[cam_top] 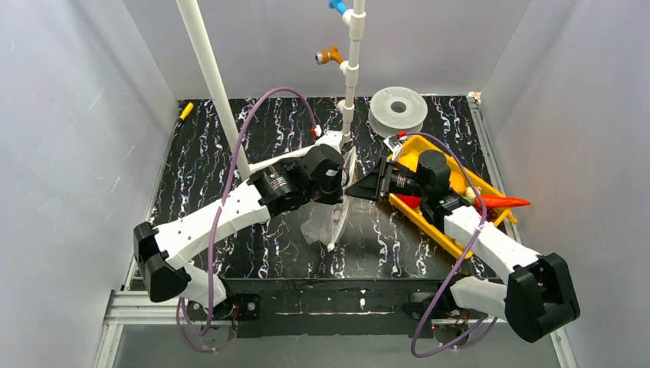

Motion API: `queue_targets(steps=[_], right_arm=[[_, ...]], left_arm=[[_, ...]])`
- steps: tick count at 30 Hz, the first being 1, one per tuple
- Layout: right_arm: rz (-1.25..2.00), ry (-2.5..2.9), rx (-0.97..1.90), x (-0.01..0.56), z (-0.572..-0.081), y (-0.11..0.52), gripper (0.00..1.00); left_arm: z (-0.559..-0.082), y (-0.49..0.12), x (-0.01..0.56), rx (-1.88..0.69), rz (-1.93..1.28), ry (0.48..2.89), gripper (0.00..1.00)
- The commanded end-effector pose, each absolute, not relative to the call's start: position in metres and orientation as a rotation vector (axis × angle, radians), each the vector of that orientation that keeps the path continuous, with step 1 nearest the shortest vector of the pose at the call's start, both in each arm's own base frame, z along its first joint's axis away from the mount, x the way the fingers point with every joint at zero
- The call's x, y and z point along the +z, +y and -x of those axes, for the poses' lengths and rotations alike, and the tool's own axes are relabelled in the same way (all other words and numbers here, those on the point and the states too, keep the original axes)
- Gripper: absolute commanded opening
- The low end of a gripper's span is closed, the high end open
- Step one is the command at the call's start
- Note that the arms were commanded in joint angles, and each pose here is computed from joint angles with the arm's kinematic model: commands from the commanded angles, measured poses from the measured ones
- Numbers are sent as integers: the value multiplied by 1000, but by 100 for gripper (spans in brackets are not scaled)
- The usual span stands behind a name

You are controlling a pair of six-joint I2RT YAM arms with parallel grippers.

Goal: Place the food in the zip-top bag and seal the zipper
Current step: Open the zipper of the food storage bag at the center of the board.

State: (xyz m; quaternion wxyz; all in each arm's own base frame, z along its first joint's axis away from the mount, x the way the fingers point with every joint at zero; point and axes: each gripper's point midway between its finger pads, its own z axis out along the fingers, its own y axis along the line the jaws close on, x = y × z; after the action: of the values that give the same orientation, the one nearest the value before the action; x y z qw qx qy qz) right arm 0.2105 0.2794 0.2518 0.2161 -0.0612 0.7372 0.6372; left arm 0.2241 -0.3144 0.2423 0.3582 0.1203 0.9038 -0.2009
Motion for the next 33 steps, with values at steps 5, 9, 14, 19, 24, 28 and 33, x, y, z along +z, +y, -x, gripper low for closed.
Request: queue_targets(steps=[5,9,14,19,24,28,33], right_arm=[[234,1993,1756,272,-211,284,33],[232,1995,1746,273,-213,284,27],[227,1996,1739,274,-214,284,18],[206,2038,1649,267,-219,280,3],[19,2375,746,204,-244,224,1],[22,2329,416,201,-252,197,1],[72,2301,348,206,-256,195,1]], left_arm=[[-223,-310,247,-531,-297,2321,0],[-223,-310,247,-533,-299,2319,0],[-224,-310,249,-534,-298,2315,0],[-227,-306,248,-488,-308,2311,0],[-236,-277,248,-286,-295,2316,0],[-242,-249,255,-120,-285,2279,0],[-242,-233,259,-44,-324,2265,0]])
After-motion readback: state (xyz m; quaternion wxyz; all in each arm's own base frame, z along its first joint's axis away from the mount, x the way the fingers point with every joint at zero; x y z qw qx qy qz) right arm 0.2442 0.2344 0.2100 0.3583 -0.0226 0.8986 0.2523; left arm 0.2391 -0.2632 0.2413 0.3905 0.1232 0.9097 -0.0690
